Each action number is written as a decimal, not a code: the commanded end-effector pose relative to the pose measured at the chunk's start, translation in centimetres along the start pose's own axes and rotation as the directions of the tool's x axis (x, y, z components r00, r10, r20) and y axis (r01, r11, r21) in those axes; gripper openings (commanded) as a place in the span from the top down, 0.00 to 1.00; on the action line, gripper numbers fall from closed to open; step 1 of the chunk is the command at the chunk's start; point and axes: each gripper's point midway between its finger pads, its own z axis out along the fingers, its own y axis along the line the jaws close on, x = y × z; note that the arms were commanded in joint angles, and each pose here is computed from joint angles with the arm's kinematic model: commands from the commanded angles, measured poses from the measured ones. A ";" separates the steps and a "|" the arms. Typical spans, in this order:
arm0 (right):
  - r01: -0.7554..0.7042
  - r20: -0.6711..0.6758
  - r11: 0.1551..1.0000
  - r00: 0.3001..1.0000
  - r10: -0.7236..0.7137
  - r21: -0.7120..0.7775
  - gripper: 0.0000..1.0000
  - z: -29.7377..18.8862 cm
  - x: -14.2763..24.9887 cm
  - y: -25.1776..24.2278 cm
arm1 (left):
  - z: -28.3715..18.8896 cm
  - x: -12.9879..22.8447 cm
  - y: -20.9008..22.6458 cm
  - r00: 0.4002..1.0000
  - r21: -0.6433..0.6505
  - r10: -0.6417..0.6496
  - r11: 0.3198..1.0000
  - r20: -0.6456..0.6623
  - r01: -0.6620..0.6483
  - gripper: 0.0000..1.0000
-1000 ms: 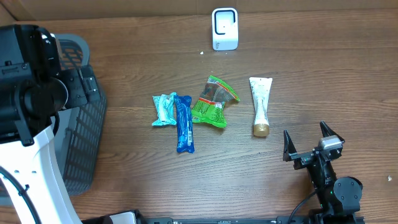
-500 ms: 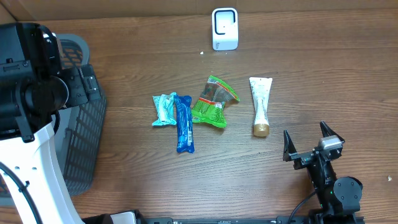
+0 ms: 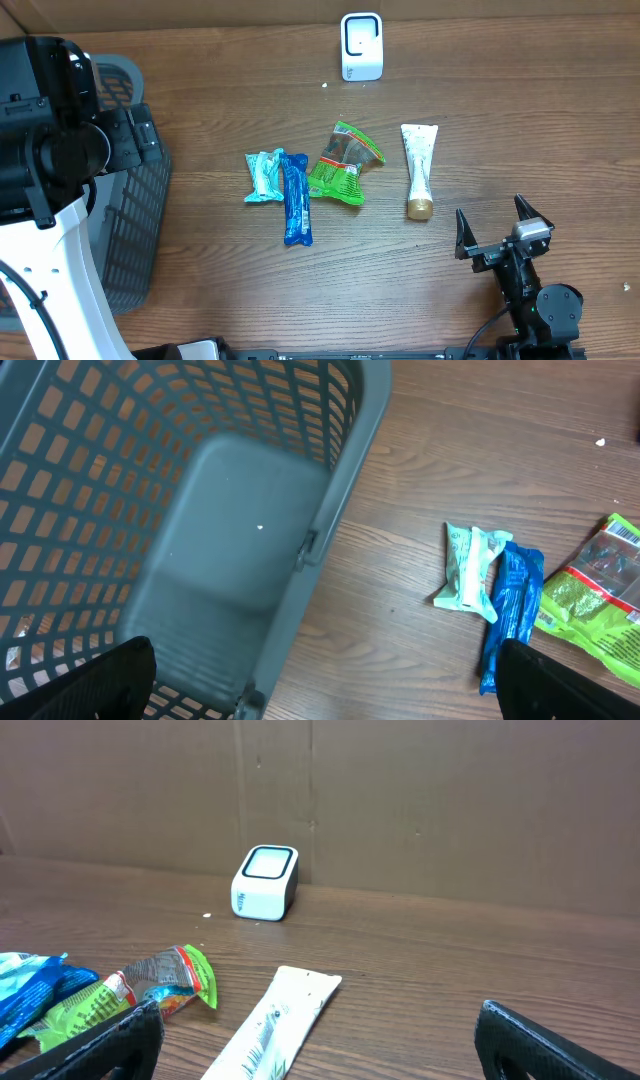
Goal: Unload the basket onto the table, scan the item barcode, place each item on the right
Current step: 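Raise the left gripper back over the basket and hold, then move the right gripper left toward the white Pantene tube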
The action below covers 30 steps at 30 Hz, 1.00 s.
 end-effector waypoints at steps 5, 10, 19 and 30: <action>0.001 0.005 1.000 1.000 -0.001 0.002 0.00 0.0 0.1 -0.1 | -0.3 -0.4 0.2 1.000 -0.007 0.022 1.000 0.015 -0.022 0.00; 0.001 0.005 1.000 1.000 -0.001 0.002 0.00 0.0 0.1 -0.1 | -0.3 -0.4 0.2 1.000 -0.007 0.022 1.000 0.015 -0.022 0.00; 0.001 0.005 0.993 1.000 -0.002 0.122 0.00 -0.1 0.1 -2.1 | -0.3 -0.4 0.2 1.000 -0.007 0.022 1.000 0.015 -0.022 0.00; -0.087 0.074 0.996 0.994 0.085 0.018 0.00 -0.5 -3.2 -0.4 | -0.3 -0.4 0.2 1.000 -0.007 0.022 1.000 0.015 -0.022 0.00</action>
